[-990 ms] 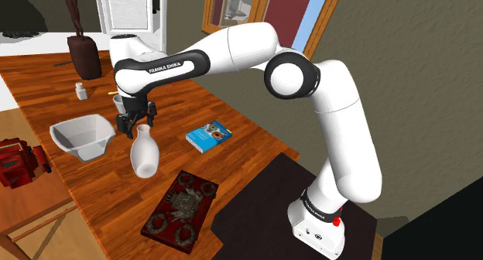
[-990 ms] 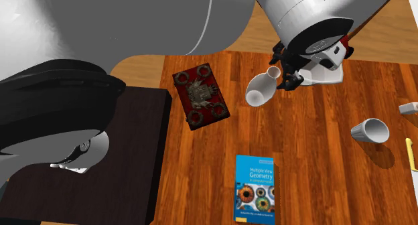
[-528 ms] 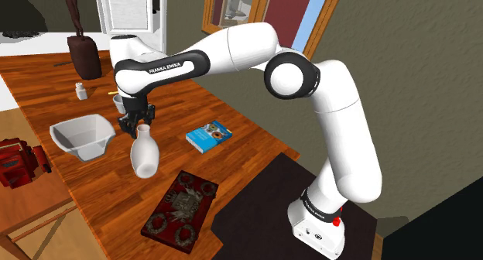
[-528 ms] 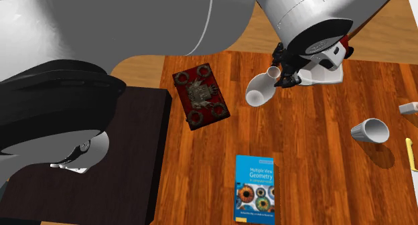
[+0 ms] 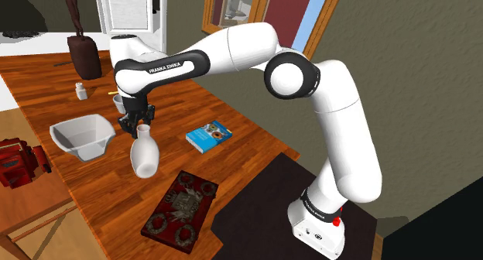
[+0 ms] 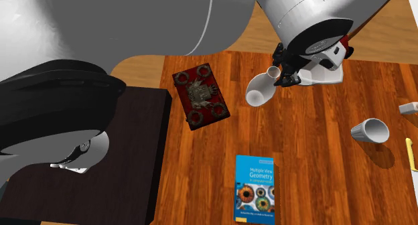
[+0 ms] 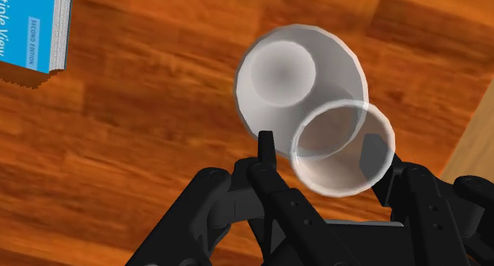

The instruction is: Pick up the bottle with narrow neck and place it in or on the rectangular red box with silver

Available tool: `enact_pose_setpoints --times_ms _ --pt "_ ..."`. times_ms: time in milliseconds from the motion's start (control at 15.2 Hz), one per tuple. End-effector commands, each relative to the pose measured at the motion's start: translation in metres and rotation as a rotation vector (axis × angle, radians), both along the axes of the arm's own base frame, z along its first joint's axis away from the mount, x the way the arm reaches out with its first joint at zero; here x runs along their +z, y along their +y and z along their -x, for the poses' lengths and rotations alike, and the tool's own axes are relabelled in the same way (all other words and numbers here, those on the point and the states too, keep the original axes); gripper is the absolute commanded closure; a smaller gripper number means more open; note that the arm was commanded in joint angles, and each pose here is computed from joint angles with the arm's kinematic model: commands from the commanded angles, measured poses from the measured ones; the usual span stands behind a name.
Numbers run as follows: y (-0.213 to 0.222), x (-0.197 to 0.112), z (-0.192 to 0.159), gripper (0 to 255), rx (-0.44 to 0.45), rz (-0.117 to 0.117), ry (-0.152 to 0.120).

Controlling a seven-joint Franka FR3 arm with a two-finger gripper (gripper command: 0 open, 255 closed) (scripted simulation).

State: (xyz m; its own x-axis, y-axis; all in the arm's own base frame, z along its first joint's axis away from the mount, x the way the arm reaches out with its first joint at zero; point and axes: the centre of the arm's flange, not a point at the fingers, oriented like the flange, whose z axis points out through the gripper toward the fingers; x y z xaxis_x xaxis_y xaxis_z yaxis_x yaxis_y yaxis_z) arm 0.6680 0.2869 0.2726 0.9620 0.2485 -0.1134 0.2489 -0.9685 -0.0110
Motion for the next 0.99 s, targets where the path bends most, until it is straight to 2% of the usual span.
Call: enact_pose_setpoints --times_ms 0,924 --pt "0.000 -0.001 0.000 255 0.000 0.000 0.001" --pt "0.000 0.073 0.000 255 0.000 0.000 0.001"
